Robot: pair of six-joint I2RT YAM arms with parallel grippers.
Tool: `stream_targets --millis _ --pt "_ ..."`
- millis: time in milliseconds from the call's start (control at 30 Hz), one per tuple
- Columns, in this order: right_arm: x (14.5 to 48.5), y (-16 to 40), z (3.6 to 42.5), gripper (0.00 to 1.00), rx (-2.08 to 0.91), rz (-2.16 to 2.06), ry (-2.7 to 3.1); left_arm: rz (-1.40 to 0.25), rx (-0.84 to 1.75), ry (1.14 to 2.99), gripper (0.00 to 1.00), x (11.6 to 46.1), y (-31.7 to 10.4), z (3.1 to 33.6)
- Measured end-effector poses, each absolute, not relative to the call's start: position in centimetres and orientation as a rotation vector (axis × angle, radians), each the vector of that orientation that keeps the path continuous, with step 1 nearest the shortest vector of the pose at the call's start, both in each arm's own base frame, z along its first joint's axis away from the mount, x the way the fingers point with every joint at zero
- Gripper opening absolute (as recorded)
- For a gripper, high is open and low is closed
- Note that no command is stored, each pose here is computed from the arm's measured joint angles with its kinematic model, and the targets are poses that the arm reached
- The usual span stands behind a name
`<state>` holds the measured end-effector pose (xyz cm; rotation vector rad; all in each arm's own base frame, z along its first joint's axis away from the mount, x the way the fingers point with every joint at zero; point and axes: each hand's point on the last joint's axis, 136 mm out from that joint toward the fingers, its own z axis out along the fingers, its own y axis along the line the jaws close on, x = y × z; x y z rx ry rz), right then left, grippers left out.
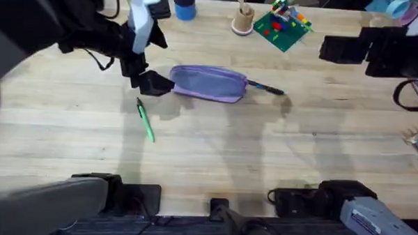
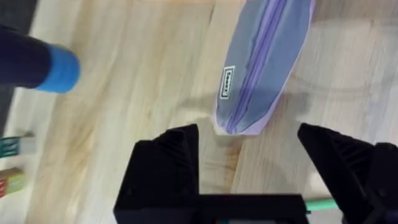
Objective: Unzip the bag, pick up the pens from the table one at a time and place them inside, then zip the bag closed.
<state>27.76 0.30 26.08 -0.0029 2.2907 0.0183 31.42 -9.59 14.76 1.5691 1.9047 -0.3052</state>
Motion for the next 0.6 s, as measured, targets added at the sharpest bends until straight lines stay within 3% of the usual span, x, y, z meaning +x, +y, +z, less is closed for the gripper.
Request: stream_targets --millis 600 --pt "27.8 0.3 26.1 0.996 -0.003 0.019 2.29 -0.567 1.572 1.836 0.967 33.5 -12.0 9.4"
